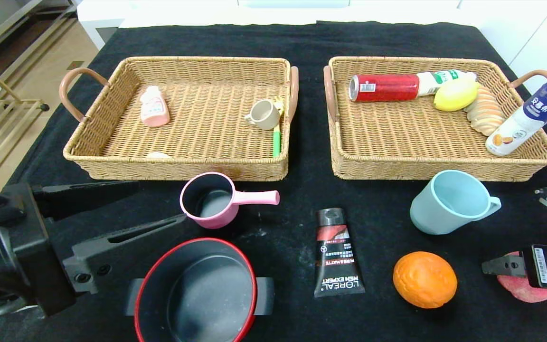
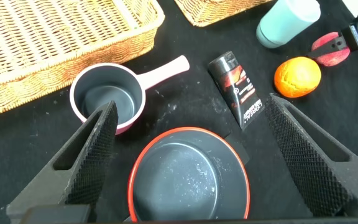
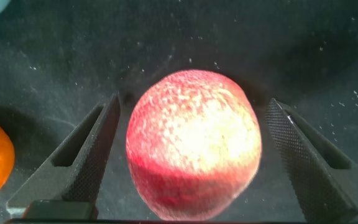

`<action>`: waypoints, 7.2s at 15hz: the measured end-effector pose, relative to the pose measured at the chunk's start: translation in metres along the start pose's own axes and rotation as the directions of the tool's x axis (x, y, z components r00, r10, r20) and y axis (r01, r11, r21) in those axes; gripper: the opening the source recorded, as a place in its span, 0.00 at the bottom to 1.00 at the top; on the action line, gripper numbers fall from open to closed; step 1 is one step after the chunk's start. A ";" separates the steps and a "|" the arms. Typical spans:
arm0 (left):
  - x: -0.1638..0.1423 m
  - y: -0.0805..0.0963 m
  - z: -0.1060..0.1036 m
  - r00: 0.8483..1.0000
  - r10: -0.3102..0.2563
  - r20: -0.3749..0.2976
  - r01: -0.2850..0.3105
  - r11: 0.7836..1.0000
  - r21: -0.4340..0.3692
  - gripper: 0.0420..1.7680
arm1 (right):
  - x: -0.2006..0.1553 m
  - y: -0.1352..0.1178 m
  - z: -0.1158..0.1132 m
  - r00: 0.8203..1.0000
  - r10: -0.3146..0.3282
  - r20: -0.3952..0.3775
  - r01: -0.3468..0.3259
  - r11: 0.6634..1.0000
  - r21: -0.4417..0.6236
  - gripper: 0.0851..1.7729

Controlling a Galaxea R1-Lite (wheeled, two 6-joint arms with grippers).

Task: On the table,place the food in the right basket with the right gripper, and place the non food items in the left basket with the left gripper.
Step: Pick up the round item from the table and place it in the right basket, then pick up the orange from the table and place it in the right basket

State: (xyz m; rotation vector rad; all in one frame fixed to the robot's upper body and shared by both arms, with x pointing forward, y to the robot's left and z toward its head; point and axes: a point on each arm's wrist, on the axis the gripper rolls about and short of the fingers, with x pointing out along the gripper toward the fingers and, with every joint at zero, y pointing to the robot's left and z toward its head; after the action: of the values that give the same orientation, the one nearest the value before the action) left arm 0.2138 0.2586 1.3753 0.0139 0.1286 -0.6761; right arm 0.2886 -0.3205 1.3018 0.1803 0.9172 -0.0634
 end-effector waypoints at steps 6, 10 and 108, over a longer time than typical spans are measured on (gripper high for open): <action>-0.002 0.000 0.001 1.000 0.000 0.007 0.000 1.000 0.001 0.97 | 0.003 0.001 -0.001 1.000 0.003 -0.010 -0.003 1.000 -0.004 0.65; -0.002 0.000 0.001 1.000 -0.001 0.006 0.001 1.000 0.012 0.97 | 0.004 0.001 -0.002 1.000 0.001 -0.014 -0.001 1.000 -0.001 0.65; -0.007 -0.001 -0.002 1.000 -0.001 0.009 0.001 0.999 0.053 0.97 | -0.101 0.120 -0.004 0.992 0.124 0.015 -0.122 0.988 -0.099 0.96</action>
State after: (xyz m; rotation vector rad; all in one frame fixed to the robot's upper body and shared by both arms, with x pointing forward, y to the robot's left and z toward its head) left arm 0.2078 0.2619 1.3739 0.0614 0.1016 -0.6803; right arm 0.2402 -0.2043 1.3951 0.1447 0.8839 0.0937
